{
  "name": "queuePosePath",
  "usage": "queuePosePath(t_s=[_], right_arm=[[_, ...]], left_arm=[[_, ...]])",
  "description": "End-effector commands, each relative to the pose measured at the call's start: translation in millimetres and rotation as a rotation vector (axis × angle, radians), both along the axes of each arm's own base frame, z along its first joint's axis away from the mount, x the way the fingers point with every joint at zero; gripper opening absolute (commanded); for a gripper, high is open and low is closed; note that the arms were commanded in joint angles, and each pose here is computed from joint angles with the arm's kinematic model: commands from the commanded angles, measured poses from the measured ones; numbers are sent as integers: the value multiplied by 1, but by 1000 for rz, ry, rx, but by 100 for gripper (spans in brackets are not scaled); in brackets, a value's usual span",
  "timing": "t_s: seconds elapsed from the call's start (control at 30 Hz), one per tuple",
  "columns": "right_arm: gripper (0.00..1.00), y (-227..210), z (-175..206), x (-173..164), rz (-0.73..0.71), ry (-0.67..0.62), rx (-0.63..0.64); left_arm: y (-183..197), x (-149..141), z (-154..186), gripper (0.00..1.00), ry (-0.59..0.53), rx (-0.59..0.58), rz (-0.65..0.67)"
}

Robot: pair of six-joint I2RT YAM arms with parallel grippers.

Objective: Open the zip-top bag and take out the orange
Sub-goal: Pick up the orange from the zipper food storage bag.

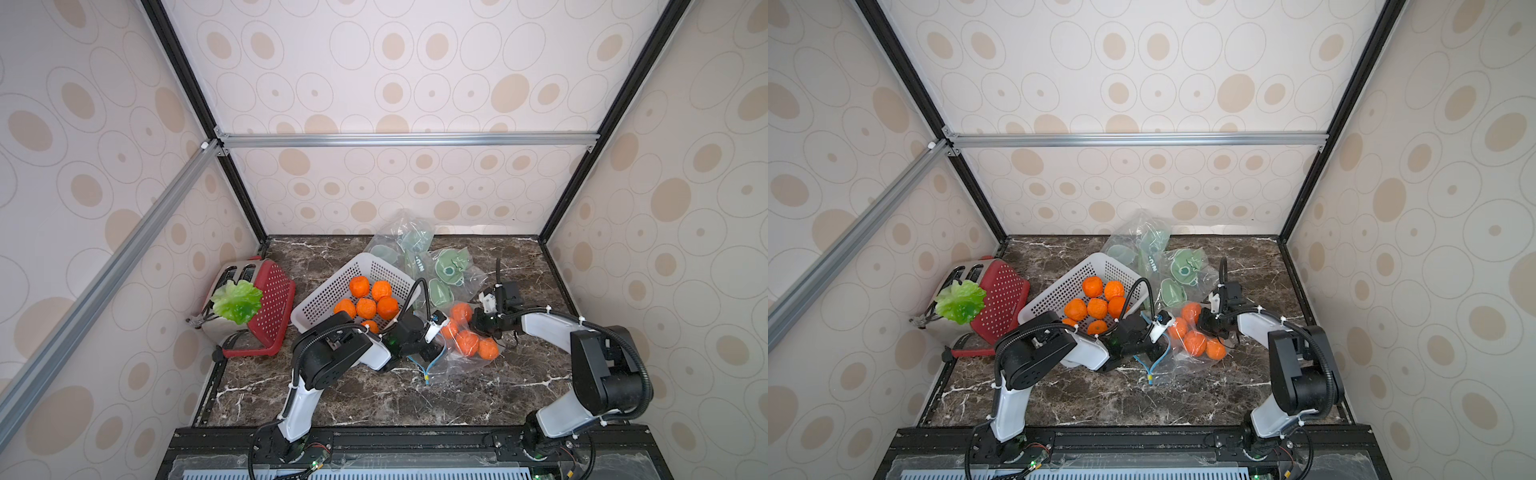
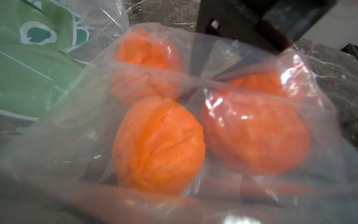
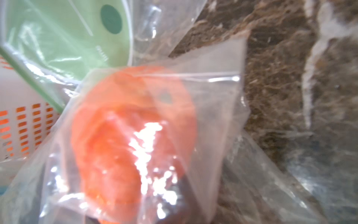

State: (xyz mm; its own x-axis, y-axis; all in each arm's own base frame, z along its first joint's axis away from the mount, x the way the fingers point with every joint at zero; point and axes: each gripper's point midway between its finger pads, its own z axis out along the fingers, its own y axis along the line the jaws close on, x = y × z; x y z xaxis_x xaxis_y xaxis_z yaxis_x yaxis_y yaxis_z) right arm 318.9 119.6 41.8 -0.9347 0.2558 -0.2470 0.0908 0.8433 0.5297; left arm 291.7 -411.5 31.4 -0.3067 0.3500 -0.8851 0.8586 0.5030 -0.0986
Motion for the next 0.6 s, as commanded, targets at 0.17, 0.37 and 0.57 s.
queuePosePath(t_s=[0.17, 0.37, 0.57], right_arm=[[8, 53, -4, -34, 199, 51, 143], [9, 46, -9, -34, 195, 82, 75], [14, 60, -17, -38, 226, 96, 153]], left_arm=[[-12, 4, 7, 99, -52, -25, -27], [-17, -10, 19, 96, -80, -86, -103], [-20, -22, 31, 98, -125, -156, -172]])
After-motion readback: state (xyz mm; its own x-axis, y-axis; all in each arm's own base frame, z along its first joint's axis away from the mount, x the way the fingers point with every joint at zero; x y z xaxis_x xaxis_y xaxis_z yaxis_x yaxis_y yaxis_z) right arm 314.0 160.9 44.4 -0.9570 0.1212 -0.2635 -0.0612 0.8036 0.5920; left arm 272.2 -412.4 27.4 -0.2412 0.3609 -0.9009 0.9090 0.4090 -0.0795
